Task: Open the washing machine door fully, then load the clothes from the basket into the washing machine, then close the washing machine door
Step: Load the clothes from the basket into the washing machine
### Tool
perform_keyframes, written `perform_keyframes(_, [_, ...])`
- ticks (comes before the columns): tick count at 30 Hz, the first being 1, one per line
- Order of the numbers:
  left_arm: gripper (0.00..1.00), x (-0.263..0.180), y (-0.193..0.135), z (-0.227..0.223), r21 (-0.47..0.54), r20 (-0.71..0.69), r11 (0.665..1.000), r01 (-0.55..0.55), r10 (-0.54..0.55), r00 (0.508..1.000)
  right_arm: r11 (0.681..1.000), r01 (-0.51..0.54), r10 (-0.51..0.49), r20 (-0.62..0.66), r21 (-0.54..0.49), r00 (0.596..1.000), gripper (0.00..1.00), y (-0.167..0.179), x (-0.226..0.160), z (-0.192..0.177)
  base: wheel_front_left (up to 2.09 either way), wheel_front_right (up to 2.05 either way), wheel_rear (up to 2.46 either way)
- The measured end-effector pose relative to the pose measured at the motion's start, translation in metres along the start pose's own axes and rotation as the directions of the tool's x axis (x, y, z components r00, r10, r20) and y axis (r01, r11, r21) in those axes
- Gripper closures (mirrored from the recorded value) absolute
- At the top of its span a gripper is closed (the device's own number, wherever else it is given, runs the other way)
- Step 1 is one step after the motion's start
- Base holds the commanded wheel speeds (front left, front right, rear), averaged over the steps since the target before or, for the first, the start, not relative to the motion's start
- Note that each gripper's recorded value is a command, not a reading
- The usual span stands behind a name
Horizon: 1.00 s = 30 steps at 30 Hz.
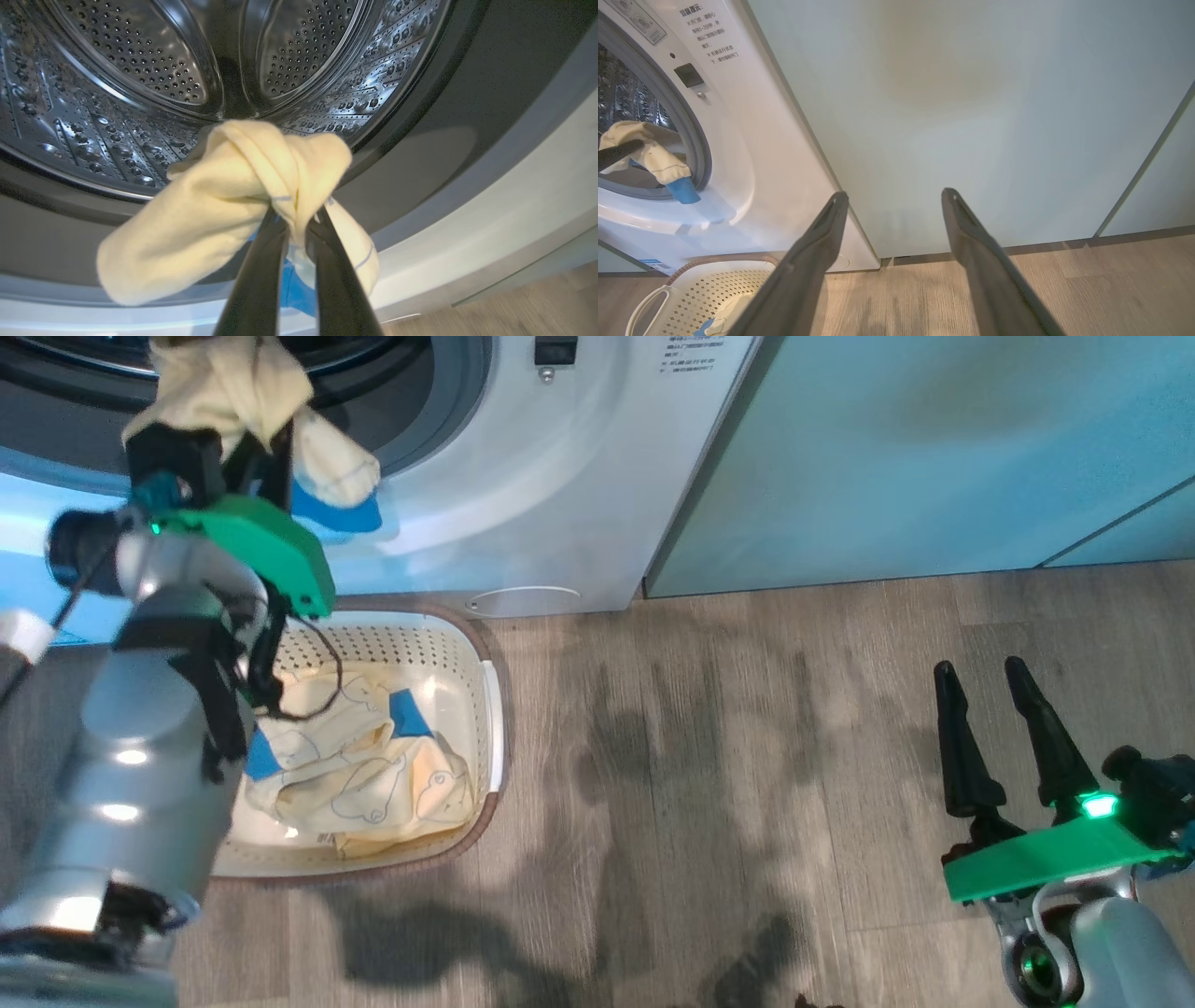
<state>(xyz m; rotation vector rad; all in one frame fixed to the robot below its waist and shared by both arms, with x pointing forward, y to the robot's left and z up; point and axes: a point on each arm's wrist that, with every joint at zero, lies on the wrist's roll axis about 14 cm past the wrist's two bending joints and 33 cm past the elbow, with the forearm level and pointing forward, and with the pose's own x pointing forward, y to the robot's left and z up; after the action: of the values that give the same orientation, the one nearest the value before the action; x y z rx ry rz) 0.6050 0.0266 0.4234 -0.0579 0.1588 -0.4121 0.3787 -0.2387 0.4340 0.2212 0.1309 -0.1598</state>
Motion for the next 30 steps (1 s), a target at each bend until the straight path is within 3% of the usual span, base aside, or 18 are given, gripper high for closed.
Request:
perform_keyframes(10, [1.0, 0.044, 0.013, 0.053, 0.007, 0.049, 1.0, 0.006, -0.006, 0.999, 1.0, 0.004, -0.004, -0.029, -0.005, 1.0, 0.0, -0.001, 0.002, -0.009, 0.0, 0.0, 0.0])
perform_keyframes(22, [1.0, 0.109, 0.034, 0.051, -0.053, 0.019, 0.998, -0.037, 0.038, 0.999, 0.999, 0.016, -0.019, -0.082, -0.038, 0.996, 0.0, -0.008, 0.022, -0.027, 0.0, 0.0, 0.0])
perform_keyframes(30, [1.0, 0.146, 0.054, 0.046, -0.028, 0.039, 0.997, -0.071, 0.072, 0.997, 0.997, 0.039, -0.046, -0.129, -0.059, 0.991, 0.0, -0.017, 0.031, -0.045, 0.0, 0.0, 0.0])
